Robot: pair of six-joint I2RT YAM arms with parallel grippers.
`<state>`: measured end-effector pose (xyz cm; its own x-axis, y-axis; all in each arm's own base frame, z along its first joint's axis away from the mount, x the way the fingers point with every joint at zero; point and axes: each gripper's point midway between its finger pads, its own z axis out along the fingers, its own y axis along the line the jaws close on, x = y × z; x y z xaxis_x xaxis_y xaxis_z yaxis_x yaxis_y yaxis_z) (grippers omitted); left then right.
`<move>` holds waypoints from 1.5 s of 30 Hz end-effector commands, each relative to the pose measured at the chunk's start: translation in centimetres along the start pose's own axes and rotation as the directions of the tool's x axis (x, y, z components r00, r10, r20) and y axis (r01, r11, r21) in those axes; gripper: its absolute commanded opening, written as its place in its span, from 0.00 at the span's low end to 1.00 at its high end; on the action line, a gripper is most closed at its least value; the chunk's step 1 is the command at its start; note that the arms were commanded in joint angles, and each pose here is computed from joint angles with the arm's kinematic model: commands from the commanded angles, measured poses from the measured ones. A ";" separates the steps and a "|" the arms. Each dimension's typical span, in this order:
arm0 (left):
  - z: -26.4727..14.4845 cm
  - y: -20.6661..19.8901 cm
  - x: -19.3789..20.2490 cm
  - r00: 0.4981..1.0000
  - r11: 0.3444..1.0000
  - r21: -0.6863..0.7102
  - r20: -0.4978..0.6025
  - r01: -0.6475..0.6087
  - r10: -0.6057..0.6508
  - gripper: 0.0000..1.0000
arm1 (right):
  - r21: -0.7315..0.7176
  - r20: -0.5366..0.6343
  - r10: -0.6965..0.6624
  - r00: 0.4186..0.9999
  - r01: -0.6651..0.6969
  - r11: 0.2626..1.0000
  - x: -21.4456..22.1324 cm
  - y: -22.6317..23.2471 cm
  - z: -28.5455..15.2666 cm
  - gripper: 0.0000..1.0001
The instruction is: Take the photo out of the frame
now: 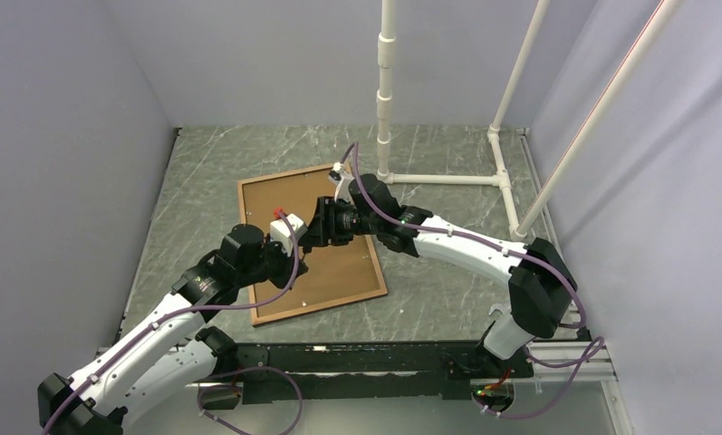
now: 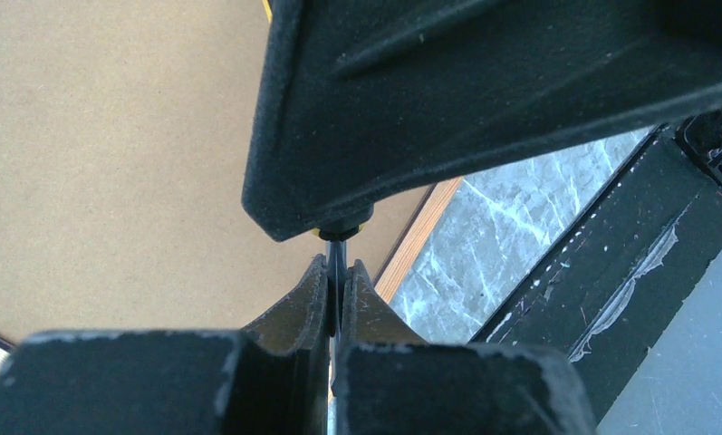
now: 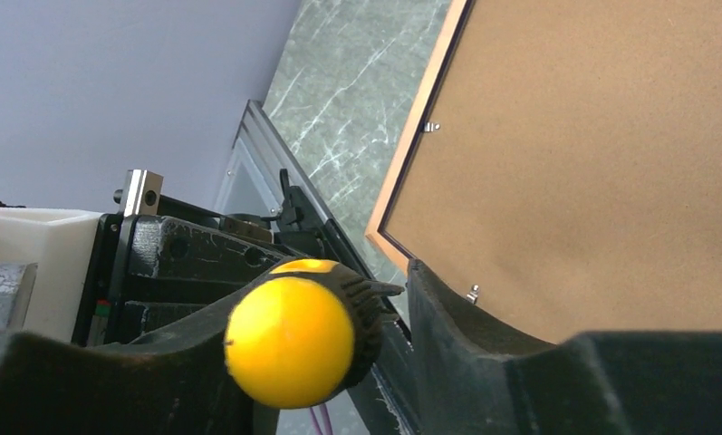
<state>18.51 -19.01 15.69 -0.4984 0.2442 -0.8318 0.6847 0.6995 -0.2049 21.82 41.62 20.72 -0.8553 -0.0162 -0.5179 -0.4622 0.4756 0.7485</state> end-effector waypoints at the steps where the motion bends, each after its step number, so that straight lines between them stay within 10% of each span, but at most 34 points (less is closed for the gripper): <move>1: -0.3 -0.3 -2.6 0.995 0.999 0.004 0.090 -0.037 0.036 0.00 | -0.012 0.038 -0.036 0.999 0.037 0.999 -1.0 1.3 0.0 0.41; 5: -0.3 -0.5 -2.6 0.996 0.999 0.017 0.083 -0.035 0.034 0.00 | -0.007 0.048 -0.046 0.998 0.046 0.999 -0.9 1.3 0.1 0.03; 10: -0.3 -0.7 -2.6 0.997 1.000 0.023 0.076 -0.018 0.016 0.04 | 0.041 0.093 -0.099 0.991 0.095 0.995 -1.1 0.1 -0.7 0.00; 14: -0.2 0.5 -2.5 0.997 0.997 -0.057 0.049 0.056 -0.053 0.57 | 0.162 0.172 -0.153 0.973 0.126 0.979 -2.5 -1.5 -2.2 0.00; 18: -0.5 1.4 -2.9 0.991 0.986 -0.120 0.073 0.119 -0.111 0.75 | 0.377 0.229 -0.209 0.951 0.112 0.920 -3.9 -5.1 -4.4 0.00; 29: 1.1 0.2 0.9 0.844 0.837 -0.115 0.045 0.536 -0.534 0.74 | 0.748 0.182 -0.389 0.903 0.129 0.651 -7.7 -11.8 -9.8 0.00; 45: 3.4 -4.1 5.9 0.693 0.685 0.106 -0.070 0.720 -0.718 0.71 | 0.706 0.006 -0.337 0.941 0.235 0.668 -8.8 -14.6 -6.3 0.00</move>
<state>14.30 -20.60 7.50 -0.8755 -0.2702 -0.4007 0.1269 0.6715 -0.7301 34.23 27.86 14.78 -0.6768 -0.1539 -0.7199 -0.2892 0.9549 0.0677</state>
